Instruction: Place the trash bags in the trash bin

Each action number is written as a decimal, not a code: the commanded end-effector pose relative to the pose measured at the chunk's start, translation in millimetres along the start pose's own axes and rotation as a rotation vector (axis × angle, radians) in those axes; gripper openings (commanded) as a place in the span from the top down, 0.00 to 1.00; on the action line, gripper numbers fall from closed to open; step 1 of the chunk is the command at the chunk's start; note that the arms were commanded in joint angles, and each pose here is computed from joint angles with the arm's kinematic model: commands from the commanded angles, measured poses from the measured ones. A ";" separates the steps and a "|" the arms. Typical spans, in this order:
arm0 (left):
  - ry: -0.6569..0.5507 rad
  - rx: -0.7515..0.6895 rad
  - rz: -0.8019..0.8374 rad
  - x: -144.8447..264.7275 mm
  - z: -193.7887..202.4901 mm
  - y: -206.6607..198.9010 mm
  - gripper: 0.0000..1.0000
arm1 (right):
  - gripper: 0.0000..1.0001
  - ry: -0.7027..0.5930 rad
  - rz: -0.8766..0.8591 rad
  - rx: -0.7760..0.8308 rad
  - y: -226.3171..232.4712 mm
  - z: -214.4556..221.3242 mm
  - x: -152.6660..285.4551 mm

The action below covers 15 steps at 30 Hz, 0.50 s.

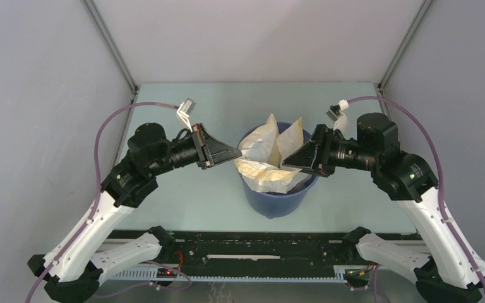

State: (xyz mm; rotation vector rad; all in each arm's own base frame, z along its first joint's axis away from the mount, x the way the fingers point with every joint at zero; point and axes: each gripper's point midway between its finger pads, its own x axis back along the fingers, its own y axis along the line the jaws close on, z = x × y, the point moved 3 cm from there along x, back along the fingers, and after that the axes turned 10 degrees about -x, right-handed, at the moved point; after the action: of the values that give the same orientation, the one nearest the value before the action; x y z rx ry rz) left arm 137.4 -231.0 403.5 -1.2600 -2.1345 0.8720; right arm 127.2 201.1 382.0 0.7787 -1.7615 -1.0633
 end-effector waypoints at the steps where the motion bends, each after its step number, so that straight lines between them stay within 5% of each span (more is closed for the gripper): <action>1: -0.022 -0.007 0.010 -1.4 -0.4 -0.2 0.99 | 0.35 0.003 -0.100 0.012 18.8 3.2 2.3; 3: -0.033 -0.005 0.006 -0.4 -1.4 -0.4 1.00 | 0.39 0.009 -0.095 -0.004 15.3 4.4 0.0; 9: -0.073 0.025 -0.050 8.7 2.6 10.3 1.00 | 0.76 -0.056 -0.028 -0.030 -0.6 9.6 17.8; 15: -0.018 0.185 -0.166 9.8 38.3 49.2 1.00 | 0.81 -0.048 0.111 -0.051 -32.4 31.4 35.6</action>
State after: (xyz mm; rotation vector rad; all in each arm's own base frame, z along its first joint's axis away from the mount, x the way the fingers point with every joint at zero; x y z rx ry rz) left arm 133.9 -216.2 379.3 -1.1283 -2.1650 0.9418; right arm 103.0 184.3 375.6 0.7216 -1.7666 -1.1094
